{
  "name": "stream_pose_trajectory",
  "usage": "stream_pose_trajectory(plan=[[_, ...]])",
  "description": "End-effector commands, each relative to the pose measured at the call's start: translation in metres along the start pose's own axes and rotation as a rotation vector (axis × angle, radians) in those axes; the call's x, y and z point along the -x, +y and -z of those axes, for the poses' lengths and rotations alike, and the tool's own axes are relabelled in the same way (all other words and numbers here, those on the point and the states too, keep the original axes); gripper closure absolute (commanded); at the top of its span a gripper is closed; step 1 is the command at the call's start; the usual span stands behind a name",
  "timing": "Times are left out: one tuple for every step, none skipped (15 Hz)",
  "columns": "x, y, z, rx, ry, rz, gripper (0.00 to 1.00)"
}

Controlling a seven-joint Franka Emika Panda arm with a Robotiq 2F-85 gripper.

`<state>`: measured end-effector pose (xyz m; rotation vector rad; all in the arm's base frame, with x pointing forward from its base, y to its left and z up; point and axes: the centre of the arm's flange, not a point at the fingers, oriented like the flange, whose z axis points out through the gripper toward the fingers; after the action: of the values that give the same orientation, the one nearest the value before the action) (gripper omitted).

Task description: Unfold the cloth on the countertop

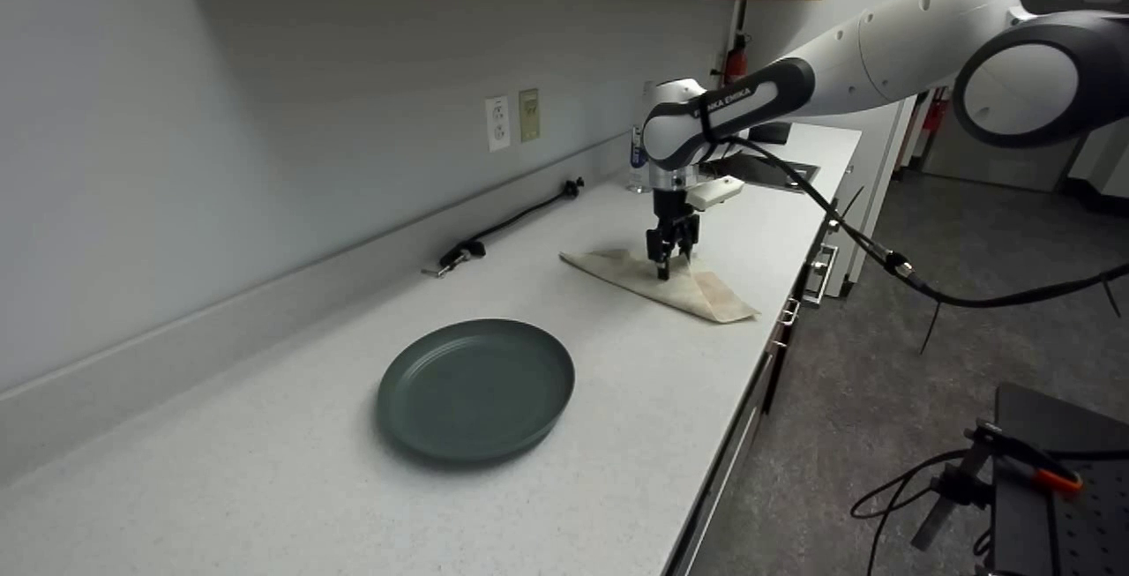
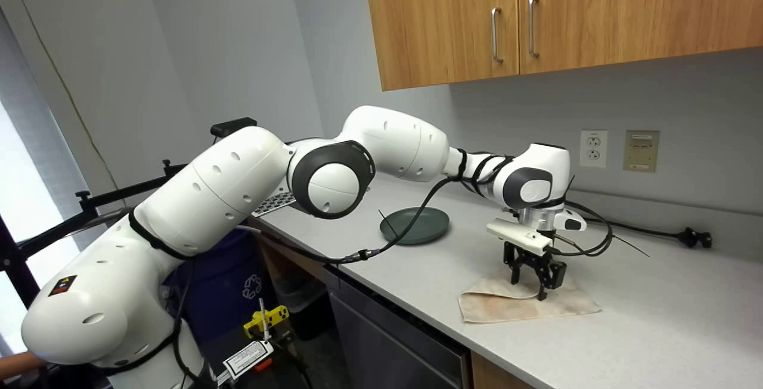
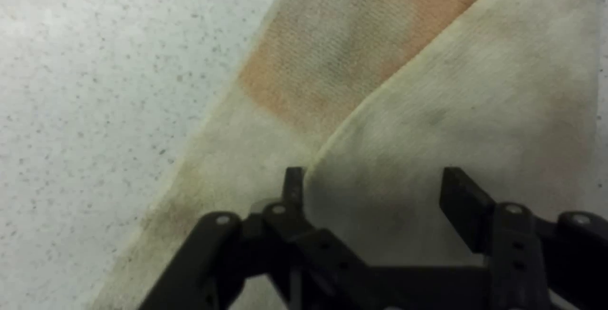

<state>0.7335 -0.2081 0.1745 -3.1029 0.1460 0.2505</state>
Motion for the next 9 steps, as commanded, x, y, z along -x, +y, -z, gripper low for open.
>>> stream_pose_trajectory(plan=[[-0.0176,0.0069,0.0047,-0.040,-0.009,-0.008,0.55],[-0.0176,0.0074,0.0051,-0.034,-0.010,-0.012,0.62],[-0.0170,0.0073,0.0060,-0.026,-0.014,-0.013,0.69],[-0.0165,0.0066,0.0068,-0.025,-0.017,-0.013,0.77],[-0.0153,0.0049,0.0074,-0.017,-0.022,-0.012,0.84],[-0.0144,0.0039,0.0080,-0.010,-0.025,-0.013,0.92],[-0.0131,0.0026,0.0089,-0.002,-0.028,-0.013,0.99],[-0.0123,0.0023,0.0095,0.003,-0.030,-0.014,0.97],[-0.0116,0.0025,0.0102,0.003,-0.031,-0.016,0.64]])
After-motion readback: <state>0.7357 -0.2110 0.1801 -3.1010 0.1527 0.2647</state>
